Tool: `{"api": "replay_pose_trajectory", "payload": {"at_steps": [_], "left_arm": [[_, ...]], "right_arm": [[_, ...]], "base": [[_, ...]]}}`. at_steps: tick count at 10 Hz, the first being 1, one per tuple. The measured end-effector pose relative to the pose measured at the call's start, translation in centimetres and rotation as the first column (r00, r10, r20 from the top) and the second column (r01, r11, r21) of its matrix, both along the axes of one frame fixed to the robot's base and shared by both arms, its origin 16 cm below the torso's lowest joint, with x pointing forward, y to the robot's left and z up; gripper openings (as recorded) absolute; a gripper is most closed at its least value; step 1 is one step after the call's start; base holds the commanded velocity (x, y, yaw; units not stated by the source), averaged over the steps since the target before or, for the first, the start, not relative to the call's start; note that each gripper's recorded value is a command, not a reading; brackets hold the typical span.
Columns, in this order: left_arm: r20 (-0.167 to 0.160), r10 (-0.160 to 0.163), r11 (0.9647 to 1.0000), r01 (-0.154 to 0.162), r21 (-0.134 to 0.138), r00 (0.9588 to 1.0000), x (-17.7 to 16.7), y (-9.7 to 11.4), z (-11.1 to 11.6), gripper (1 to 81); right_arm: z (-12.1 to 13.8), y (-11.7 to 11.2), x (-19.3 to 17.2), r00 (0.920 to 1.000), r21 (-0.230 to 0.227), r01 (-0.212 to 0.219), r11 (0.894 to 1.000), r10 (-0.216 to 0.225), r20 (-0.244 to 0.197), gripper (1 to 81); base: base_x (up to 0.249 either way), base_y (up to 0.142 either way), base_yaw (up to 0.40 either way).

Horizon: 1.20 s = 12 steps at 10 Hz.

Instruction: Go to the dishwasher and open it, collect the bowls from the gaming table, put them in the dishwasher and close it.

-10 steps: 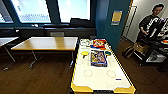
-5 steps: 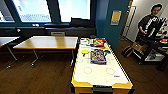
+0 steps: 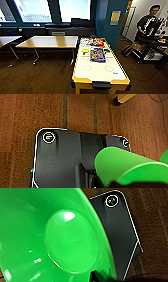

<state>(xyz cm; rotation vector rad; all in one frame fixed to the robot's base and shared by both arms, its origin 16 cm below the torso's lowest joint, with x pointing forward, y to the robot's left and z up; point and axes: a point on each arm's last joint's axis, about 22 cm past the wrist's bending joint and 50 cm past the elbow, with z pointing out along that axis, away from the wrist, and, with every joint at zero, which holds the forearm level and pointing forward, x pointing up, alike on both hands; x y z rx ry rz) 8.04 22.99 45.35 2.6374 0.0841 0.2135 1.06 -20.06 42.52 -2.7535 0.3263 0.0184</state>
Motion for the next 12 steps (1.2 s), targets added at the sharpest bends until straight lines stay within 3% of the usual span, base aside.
{"api": "replay_pose_trajectory", "payload": {"at_steps": [7, 9, 12], "left_arm": [[-0.017, -0.02, 0.9992, 0.02, 0.036, 0.9997, -2.4, 0.2, -1.1, 1.0], [0.009, -0.02, 0.9991, 0.02, 0.036, 0.9998, -1.3, 0.1, -0.8, 1.0], [0.076, -0.021, 0.9991, 0.019, 0.038, 0.9969, 1.1, 0.1, 0.1, 1.0]], "right_arm": [[-0.1, 0.1, -0.5, 1.0, -0.006, 0.004, 1.0, -0.004, 0.003, 1.0], [0.0, 0.1, 0.3, 0.9997, -0.006, -0.001, 1.0, 0.001, 0.024, 1.0], [0.5, 0.7, 1.9, 0.9966, -0.001, -0.016, 1.0, 0.016, 0.081, 1.0]], "base": [[-0.112, 0.0, 0.0], [-0.114, 0.0, 0.0], [-0.114, 0.0, 0.0]]}}
